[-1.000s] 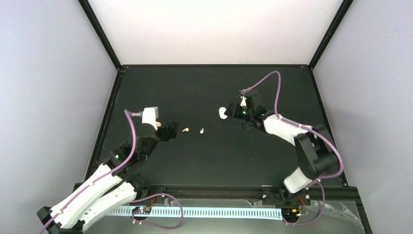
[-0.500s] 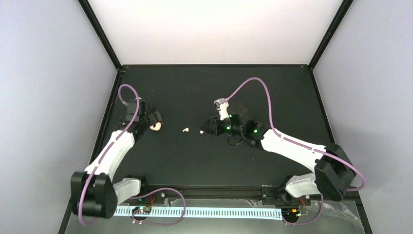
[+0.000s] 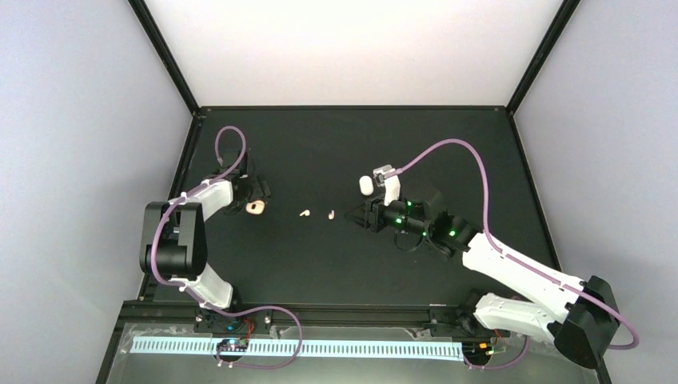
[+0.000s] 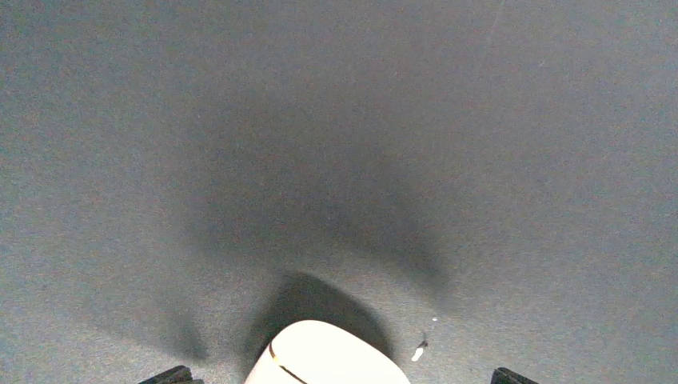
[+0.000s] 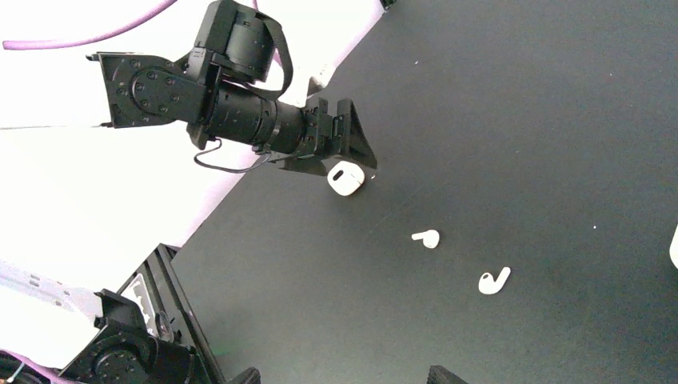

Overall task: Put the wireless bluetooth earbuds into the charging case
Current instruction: Pick up the charging case at the center of the board.

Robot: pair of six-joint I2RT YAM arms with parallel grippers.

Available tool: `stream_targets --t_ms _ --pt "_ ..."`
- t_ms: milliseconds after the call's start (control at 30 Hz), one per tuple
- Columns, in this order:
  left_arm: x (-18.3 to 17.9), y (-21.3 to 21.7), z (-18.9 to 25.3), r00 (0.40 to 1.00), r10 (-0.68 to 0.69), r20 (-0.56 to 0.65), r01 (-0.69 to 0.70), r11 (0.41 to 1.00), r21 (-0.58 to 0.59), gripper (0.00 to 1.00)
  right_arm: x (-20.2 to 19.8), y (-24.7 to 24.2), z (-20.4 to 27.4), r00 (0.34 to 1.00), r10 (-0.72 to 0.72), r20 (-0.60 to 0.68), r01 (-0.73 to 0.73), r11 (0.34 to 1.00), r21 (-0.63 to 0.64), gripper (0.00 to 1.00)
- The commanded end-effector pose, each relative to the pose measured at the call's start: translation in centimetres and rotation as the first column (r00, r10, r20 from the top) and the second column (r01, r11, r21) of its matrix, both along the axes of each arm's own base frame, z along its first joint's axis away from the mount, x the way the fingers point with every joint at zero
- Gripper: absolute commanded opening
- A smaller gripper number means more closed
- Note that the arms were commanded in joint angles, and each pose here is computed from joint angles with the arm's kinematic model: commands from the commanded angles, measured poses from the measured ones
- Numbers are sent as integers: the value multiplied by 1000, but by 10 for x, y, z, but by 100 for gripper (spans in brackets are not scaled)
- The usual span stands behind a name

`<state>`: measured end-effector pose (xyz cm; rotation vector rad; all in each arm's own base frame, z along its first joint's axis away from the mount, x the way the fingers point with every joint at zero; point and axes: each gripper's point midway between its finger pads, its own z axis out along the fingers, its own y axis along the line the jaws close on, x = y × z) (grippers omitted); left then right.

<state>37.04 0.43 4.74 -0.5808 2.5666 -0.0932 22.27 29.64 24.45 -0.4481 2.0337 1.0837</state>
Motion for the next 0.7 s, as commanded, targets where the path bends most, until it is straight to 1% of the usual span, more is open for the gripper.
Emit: stream_targets --t_ms 0,100,233,400,467,533,667 --pt "13 0 -1 1000 -26 -3 26 1000 4 96 -2 2 -2 1000 21 6 -21 999 -30 54" --pt "14 2 -6 999 -18 -35 18 1000 9 89 -1 6 -2 1000 29 -2 -29 999 -29 54" --pt "7 3 -14 996 17 -82 -17 1000 13 78 2 9 1 1000 30 8 -29 999 -30 54" --pt "0 -4 -21 993 4 -114 -3 1000 12 58 5 8 7 999 22 31 -21 999 -44 54" --pt "-3 -8 -23 992 -6 -123 7 1000 11 52 4 7 6 999 24 31 -23 998 -53 54" --pt "-6 -14 -24 992 -18 -129 19 1000 7 48 4 6 6 999 22 34 -20 998 -55 54" --pt "-12 -31 -21 992 -54 -116 53 999 -13 45 4 4 1 999 17 30 -15 998 -60 54"
